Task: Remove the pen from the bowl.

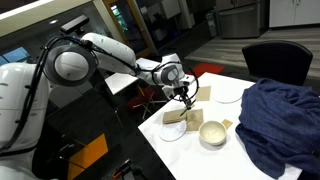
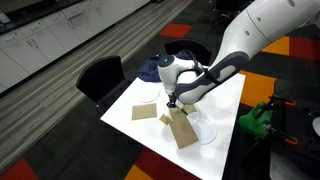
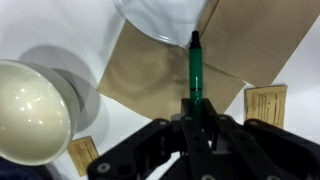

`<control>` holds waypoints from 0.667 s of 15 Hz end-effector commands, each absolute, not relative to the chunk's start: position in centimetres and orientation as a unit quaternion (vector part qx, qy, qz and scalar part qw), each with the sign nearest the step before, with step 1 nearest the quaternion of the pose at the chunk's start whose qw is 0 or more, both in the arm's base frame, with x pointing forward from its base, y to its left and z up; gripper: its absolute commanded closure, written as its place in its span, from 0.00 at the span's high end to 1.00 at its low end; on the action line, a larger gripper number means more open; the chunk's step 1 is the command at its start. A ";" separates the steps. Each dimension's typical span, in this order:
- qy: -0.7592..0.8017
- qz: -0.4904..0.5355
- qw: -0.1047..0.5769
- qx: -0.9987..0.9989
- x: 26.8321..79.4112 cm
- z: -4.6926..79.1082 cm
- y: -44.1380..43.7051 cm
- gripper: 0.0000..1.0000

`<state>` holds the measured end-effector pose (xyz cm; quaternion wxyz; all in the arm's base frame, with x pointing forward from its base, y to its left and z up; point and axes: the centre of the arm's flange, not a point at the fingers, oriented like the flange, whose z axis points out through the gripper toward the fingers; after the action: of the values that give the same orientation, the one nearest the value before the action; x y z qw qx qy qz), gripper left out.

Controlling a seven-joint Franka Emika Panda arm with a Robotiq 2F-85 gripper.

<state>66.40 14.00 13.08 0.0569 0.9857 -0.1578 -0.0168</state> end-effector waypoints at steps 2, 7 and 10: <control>-0.195 -0.014 0.045 0.980 69.0 12.7 13.1 0.03; -0.242 -0.001 0.037 0.970 70.4 12.9 11.1 0.03; -0.268 0.003 0.031 0.963 71.2 13.0 9.9 0.03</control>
<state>69.65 10.71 12.84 0.0395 0.9718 -0.2326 0.0017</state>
